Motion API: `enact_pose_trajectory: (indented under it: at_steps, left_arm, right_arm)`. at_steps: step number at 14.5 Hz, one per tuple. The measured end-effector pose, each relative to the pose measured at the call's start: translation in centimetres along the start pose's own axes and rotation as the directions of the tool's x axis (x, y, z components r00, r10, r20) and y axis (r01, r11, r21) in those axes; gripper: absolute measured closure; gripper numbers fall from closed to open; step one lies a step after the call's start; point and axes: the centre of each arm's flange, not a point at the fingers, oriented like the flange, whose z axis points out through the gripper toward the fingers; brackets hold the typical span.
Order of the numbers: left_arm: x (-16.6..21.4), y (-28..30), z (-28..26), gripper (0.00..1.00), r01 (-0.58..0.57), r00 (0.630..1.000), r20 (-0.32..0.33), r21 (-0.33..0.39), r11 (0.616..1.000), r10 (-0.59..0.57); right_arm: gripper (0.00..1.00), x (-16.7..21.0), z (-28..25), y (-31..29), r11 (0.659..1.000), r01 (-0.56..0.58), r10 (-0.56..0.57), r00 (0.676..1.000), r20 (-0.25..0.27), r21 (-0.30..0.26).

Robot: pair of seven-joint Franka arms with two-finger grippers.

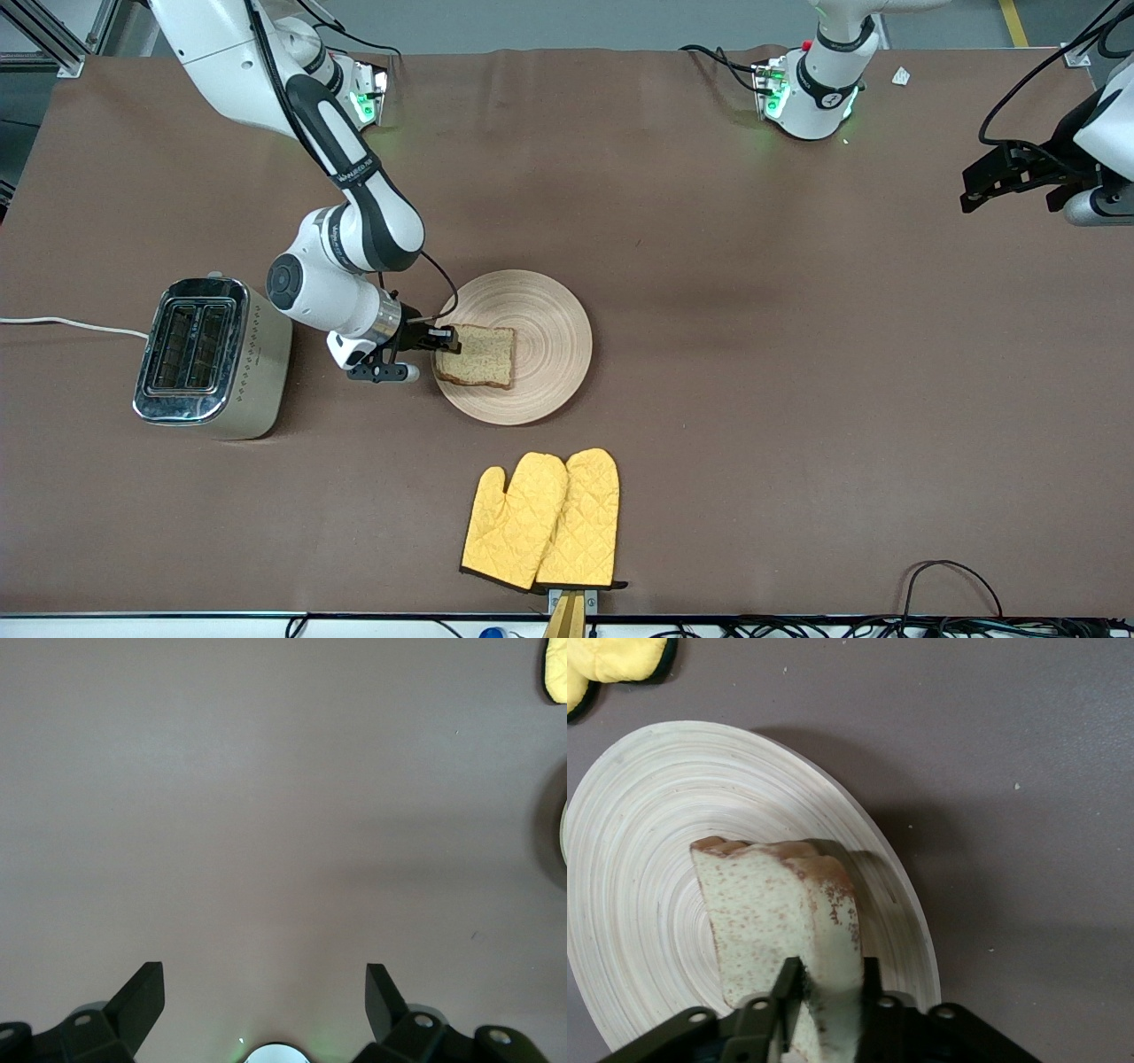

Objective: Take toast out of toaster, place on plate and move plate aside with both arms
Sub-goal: 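Carry the bread over the wooden plate and lower it down, then open the right gripper and withdraw while the left gripper reaches the plate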

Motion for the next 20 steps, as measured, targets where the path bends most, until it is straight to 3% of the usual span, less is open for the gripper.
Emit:
enact_pose_trajectory:
  at_steps: [5, 6, 12, 17, 20]
  left_arm:
    - [0.0, 0.1, 0.0, 0.00, -0.002, 1.000, 0.000, 0.000, 1.000, 0.002]
    - [0.0, 0.1, 0.0, 0.00, -0.002, 1.000, 0.000, 0.000, 1.000, 0.002]
    - [0.0, 0.2, 0.0, 0.00, -0.004, 1.000, 0.001, -0.006, 1.000, 0.004]
    - [1.2, 1.7, 2.1, 0.00, -0.016, 0.998, 0.050, -0.121, 0.992, 0.023]
    - [4.3, 3.6, 7.2, 0.00, -0.032, 0.990, 0.125, -0.231, 0.972, 0.062]
  right_arm:
    - [0.06, 0.0, 0.0, 0.1, 1.000, 0.001, -0.001, 1.000, -0.001, -0.001]
    - [0.00, 0.1, 0.0, 0.1, 1.000, 0.001, -0.001, 1.000, -0.001, -0.001]
    - [0.00, 1.1, -1.3, 1.6, 1.000, 0.014, -0.015, 1.000, -0.028, -0.025]
    - [0.00, 3.7, -6.9, 4.6, 0.990, 0.070, -0.080, 0.994, -0.081, -0.120]
    - [0.00, 4.3, -12.6, 5.6, 0.992, 0.054, -0.066, 0.993, -0.102, -0.115]
